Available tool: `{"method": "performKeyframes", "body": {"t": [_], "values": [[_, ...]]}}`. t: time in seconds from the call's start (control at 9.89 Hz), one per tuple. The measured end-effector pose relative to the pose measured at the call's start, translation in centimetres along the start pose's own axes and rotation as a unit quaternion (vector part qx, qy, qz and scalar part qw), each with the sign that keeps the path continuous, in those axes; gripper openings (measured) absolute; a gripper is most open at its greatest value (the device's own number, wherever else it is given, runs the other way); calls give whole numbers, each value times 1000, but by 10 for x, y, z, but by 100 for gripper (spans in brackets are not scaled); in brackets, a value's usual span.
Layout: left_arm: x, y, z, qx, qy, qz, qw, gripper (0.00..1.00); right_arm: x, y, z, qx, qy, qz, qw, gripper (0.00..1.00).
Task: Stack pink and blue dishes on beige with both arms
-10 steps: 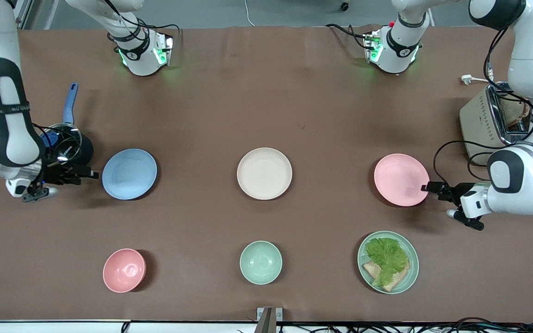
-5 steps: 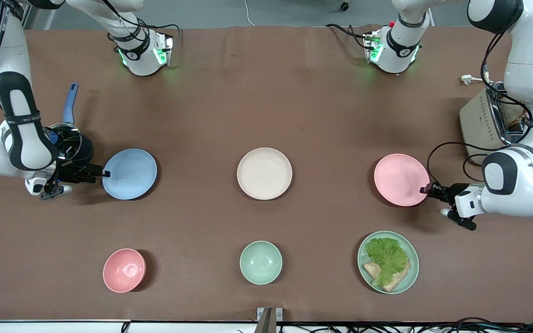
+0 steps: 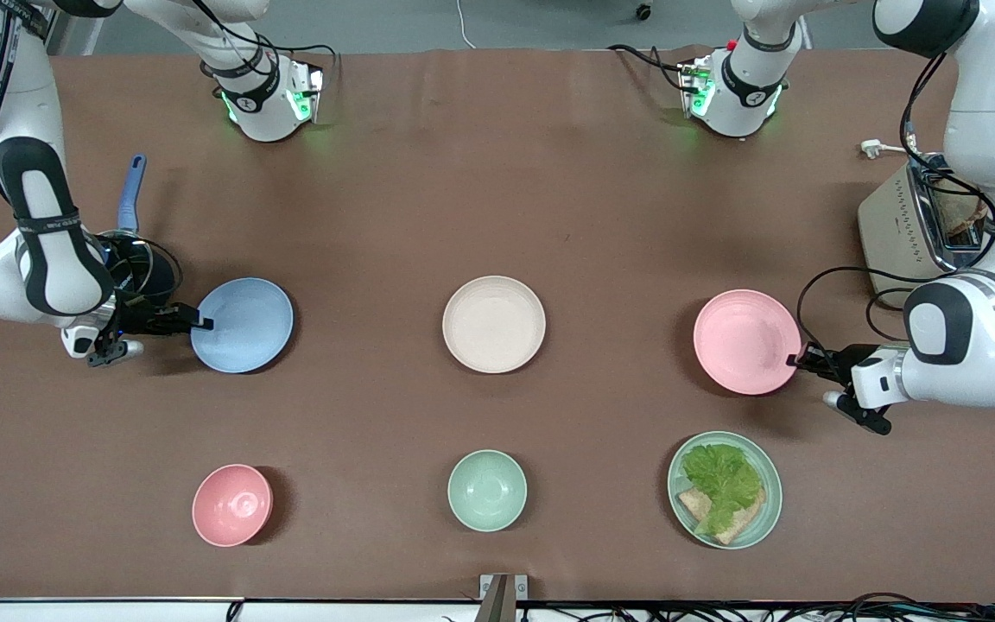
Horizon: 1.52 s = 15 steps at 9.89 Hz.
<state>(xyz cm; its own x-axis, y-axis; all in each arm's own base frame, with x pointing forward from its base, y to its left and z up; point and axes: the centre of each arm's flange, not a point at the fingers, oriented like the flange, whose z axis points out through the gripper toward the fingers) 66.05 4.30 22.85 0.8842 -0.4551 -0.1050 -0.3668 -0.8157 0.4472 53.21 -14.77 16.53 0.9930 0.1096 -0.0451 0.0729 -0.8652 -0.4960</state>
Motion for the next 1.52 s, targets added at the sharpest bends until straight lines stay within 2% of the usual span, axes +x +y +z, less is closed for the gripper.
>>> {"method": "performKeyframes", "body": {"t": [0.1,0.2,0.4,0.51,0.71,0.81,1.01,1.11,1.31,1.52], "values": [[13,40,-24,0,6,-5,1000,4,0,0,0,1,0,1,1000,13],[27,89,-45,1,14,-18,1000,4,0,-1,0,5,-1,3,1000,5],[55,196,-53,8,15,-50,999,4,5,-7,-12,26,-6,17,999,5],[68,236,-37,35,8,-72,997,4,12,-9,-30,29,1,21,999,5],[92,328,12,99,21,-113,988,4,31,-20,-93,23,16,41,999,5],[99,366,37,106,32,-123,986,4,43,-38,-124,8,9,55,998,5],[108,406,88,106,42,-141,983,4,73,-97,-167,-27,-11,81,996,5],[110,413,113,115,45,-151,981,4,89,-133,-171,-45,-19,92,995,5],[116,411,155,121,51,-170,977,4,113,-203,-142,-70,-36,123,989,5],[117,415,179,115,50,-177,976,4,125,-272,-104,-66,-43,151,985,5]]}}
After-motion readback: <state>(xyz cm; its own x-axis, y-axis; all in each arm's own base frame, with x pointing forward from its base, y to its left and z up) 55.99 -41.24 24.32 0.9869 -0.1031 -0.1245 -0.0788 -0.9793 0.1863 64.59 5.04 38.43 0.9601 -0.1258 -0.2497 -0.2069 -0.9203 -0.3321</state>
